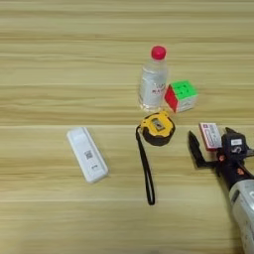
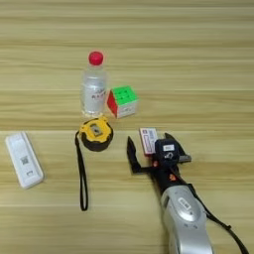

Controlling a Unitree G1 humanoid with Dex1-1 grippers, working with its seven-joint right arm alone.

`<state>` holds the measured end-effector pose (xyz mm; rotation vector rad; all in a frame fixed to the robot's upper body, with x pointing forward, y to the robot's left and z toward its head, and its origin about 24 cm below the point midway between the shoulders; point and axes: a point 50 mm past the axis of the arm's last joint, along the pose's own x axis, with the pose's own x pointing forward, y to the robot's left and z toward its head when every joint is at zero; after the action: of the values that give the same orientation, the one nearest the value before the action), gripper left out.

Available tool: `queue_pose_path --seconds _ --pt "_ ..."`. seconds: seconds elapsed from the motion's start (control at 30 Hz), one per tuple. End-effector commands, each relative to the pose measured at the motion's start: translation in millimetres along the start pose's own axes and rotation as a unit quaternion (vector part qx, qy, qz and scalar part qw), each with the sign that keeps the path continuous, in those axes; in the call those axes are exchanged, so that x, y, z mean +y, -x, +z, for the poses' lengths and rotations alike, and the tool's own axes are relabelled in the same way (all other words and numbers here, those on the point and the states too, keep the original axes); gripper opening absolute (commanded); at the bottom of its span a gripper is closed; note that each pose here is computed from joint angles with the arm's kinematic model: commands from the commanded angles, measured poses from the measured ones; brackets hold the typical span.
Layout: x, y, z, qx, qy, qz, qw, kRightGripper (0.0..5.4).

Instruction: Move the objects on the table

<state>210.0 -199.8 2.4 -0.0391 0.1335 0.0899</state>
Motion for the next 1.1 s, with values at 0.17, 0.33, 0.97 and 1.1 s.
queue_pose_path --seconds 0.17,0.33,0.97,1.1 --pt "2.8 -7.0 7.3 -0.009 0.000 0.008 0.9999 5.00" --pt "4.8 -7.5 5.5 -0.001 -0.008 0.012 0.9999 4.61" --pt "7.4 -8.9 0.8 0.019 -0.012 0.018 0.9996 2.77" --pt "7.6 -9.3 0.5 0.020 -0.013 0.019 0.9995 2.44"
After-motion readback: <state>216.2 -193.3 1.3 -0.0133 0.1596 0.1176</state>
